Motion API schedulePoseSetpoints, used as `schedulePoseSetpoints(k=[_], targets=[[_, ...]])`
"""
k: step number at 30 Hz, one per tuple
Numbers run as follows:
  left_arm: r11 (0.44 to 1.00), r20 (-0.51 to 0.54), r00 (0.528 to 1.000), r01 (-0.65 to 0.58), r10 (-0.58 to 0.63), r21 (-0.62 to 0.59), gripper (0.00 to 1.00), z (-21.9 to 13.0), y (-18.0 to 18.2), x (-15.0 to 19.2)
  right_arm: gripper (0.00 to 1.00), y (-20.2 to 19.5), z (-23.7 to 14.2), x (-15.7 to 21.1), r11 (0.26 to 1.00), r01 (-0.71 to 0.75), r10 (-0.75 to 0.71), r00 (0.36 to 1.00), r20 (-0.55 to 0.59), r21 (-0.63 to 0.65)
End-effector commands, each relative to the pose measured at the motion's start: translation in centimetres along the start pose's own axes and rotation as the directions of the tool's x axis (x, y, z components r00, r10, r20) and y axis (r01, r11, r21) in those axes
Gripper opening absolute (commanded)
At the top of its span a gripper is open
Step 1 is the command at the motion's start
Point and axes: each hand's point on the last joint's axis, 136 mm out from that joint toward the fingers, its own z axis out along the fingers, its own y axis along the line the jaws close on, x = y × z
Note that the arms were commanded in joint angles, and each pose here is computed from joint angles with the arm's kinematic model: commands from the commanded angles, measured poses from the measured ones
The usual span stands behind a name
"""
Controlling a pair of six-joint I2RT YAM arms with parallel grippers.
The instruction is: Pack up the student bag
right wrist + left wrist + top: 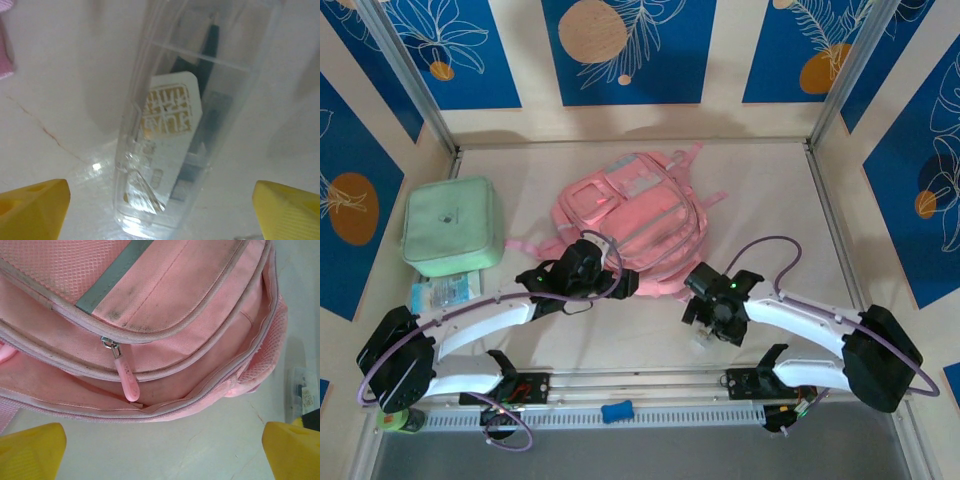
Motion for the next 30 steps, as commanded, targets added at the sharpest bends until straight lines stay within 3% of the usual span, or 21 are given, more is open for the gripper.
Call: schedulePoseSetpoints(k=[1, 5, 11, 17, 22, 30], targets=[[1.0, 0.007, 1.0, 0.018, -0.018, -0.022, 0.99, -0.2, 0.5, 0.1, 0.9, 0.6, 0.3, -0.6, 1.0, -0.029, 0.029, 0.999, 0.031, -0.001], [0.999, -0.002, 1.0, 0.019, -0.019, -0.028, 1.0, -0.3, 0.6, 0.3, 0.78, 1.3, 0.7, -0.6, 1.0, 0.016, -0.016, 1.0, 0.016, -0.004], [0.999, -0.006, 1.0, 0.023, -0.024, -0.035, 0.99, -0.3, 0.7, 0.3, 0.71, 1.3, 1.6, -0.5, 0.999, 0.046, -0.045, 0.999, -0.016, 0.026], [0.999, -0.012, 1.0, 0.022, -0.022, -0.028, 0.99, -0.3, 0.5, 0.2, 0.59, 3.8, 1.3, -0.7, 0.975, 0.221, -0.222, 0.975, -0.02, -0.027], [0.999, -0.008, 1.0, 0.023, -0.024, -0.033, 0.99, -0.3, 0.5, 0.0, 0.59, 2.9, 1.1, -0.4, 0.962, 0.269, -0.268, 0.963, -0.035, 0.04], [0.999, -0.015, 1.0, 0.026, -0.026, -0.028, 0.99, -0.1, 0.2, -0.2, 0.67, 1.9, 1.4, 1.3, 0.974, 0.214, -0.208, 0.975, -0.083, 0.076]])
